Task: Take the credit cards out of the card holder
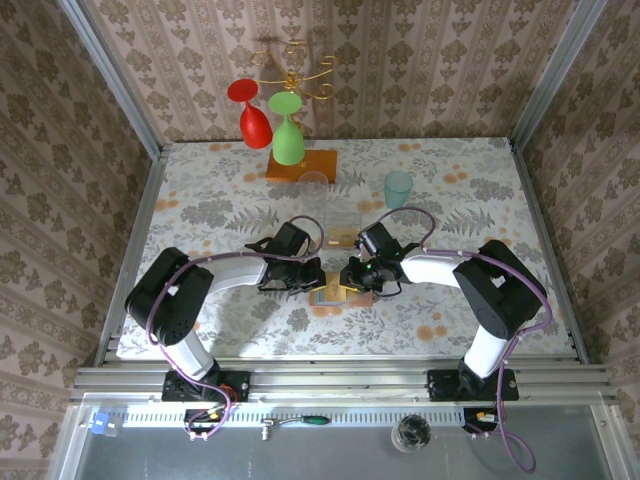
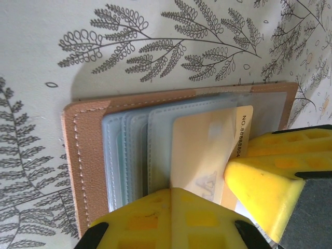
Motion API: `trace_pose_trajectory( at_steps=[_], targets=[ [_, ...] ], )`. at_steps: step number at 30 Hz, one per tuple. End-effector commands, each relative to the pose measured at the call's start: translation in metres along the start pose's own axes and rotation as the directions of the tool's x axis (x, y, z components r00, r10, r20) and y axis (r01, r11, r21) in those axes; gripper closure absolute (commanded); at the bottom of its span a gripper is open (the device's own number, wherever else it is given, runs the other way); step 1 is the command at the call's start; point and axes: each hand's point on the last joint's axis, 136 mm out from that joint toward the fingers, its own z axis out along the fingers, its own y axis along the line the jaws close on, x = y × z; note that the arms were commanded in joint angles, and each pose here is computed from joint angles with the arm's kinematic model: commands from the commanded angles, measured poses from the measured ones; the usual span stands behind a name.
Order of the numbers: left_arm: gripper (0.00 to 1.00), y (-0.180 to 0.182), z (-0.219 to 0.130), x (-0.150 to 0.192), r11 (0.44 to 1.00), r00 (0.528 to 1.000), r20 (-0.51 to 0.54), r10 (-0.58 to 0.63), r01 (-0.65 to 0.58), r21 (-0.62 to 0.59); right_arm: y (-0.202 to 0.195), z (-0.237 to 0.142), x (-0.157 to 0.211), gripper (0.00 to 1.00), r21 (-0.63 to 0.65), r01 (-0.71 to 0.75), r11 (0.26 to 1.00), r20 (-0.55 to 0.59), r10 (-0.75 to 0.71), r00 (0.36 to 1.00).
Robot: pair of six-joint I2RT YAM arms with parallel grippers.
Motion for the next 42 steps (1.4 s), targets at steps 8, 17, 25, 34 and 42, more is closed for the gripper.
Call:
trace_pose_trajectory(
  at_steps=[8, 17, 25, 34, 42],
  targets=[
    [0.96, 0.011, 0.005, 0.005, 0.999, 1.000, -0.025, 0.004, -0.005, -0.053, -0.008, -0.008, 0.000, 0.87, 0.005, -0.013, 1.000, 0.012, 0.013, 1.000],
    [0.95, 0.011, 0.002, 0.007, 0.999, 1.000, -0.018, 0.003, -0.004, -0.053, -0.012, -0.020, 0.000, 0.88, 0.011, -0.010, 1.000, 0.028, 0.010, 1.000],
    [0.94, 0.007, 0.000, 0.005, 1.000, 1.000, -0.002, 0.001, -0.002, -0.028, -0.012, -0.032, -0.002, 0.89, 0.025, 0.006, 1.000, 0.047, -0.007, 0.999],
    [0.88, -0.006, -0.013, -0.003, 1.000, 0.999, 0.049, 0.003, -0.004, 0.026, -0.003, -0.045, -0.004, 0.91, 0.025, 0.042, 0.999, 0.061, -0.043, 0.997],
    [0.84, -0.015, -0.026, -0.007, 0.998, 0.996, 0.082, 0.022, -0.026, 0.052, 0.004, -0.053, -0.007, 0.92, 0.020, 0.061, 0.998, 0.069, -0.063, 0.996]
  ],
)
